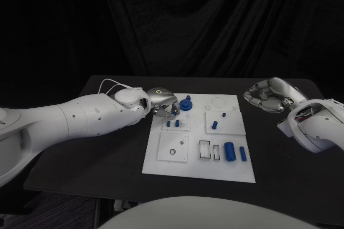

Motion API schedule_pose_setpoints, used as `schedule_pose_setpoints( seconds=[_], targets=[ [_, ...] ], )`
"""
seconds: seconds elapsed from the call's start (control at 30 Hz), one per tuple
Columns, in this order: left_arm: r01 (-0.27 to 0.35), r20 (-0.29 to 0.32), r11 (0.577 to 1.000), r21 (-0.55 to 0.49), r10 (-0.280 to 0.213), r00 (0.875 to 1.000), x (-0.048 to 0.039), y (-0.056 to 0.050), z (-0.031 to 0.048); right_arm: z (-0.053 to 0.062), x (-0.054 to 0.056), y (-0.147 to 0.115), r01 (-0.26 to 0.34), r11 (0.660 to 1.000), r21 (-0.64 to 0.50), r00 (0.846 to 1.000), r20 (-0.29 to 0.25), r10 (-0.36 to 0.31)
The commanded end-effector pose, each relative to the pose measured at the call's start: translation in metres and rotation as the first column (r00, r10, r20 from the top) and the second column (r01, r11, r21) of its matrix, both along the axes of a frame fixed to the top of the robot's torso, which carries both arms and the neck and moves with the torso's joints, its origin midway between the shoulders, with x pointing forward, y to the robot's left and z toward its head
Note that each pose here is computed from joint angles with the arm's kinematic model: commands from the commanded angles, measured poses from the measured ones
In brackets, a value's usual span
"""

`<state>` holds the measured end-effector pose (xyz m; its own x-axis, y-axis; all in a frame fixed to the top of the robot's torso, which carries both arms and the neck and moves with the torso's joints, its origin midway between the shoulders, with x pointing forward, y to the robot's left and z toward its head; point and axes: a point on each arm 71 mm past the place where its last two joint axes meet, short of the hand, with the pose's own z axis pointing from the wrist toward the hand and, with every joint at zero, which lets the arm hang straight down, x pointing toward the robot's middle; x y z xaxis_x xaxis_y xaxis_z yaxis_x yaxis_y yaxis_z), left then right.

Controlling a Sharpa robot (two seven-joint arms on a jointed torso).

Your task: Assemble the parts on the task board

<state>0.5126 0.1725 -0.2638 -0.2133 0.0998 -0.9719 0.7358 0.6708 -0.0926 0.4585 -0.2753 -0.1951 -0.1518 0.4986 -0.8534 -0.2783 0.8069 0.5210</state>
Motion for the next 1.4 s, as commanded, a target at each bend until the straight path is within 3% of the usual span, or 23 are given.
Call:
schedule_pose_setpoints(
  seconds=[0.03,1.4],
  targets=[
    [0.001,-0.010,1.000,0.003,-0.001,1.000,-0.0004,-0.0016,-0.0016,-0.0015,-0.0001,-0.0008,0.011,1.000,-0.005,1.000,-0.014,-0.011],
    [-0.007,-0.033,1.000,0.017,0.008,0.999,-0.0001,-0.0064,-0.0114,-0.0031,0.0000,-0.0008,0.013,1.000,-0.013,0.999,-0.036,-0.013]
  ],
)
